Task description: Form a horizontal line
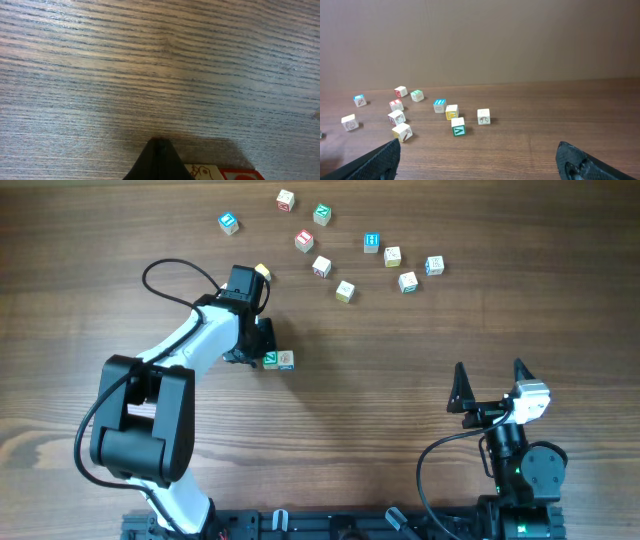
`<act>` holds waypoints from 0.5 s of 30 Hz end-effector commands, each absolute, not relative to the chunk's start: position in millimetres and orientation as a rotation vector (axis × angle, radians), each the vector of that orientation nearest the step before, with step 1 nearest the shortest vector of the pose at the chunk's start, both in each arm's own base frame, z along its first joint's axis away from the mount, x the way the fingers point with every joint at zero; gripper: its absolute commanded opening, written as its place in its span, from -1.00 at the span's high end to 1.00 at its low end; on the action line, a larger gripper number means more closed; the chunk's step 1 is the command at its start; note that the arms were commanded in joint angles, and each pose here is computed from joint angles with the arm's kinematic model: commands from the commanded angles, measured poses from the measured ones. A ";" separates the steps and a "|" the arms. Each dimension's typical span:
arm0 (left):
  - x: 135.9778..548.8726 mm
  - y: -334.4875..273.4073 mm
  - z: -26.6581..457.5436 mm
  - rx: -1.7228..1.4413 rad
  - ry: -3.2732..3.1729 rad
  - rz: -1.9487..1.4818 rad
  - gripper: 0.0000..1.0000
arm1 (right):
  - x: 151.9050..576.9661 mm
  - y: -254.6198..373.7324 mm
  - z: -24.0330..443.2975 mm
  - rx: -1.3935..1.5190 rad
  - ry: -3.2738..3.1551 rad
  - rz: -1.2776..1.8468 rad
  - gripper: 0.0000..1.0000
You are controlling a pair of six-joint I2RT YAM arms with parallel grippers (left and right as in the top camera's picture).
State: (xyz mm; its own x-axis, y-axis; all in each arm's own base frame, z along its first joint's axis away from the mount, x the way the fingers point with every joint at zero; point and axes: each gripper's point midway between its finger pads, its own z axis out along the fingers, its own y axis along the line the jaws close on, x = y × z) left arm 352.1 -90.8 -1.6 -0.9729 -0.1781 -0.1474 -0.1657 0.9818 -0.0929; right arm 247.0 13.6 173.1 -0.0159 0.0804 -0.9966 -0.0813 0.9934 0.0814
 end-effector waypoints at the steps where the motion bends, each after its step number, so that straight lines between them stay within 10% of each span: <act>1: 350.9 -92.5 -5.0 -0.212 2.985 -0.129 0.92 | 246.3 16.8 175.5 -0.023 1.570 0.134 -0.99; 15: 403.0 -126.6 13.2 -0.134 2.750 -0.275 0.92 | 246.3 16.8 175.5 -0.023 1.570 0.134 -0.99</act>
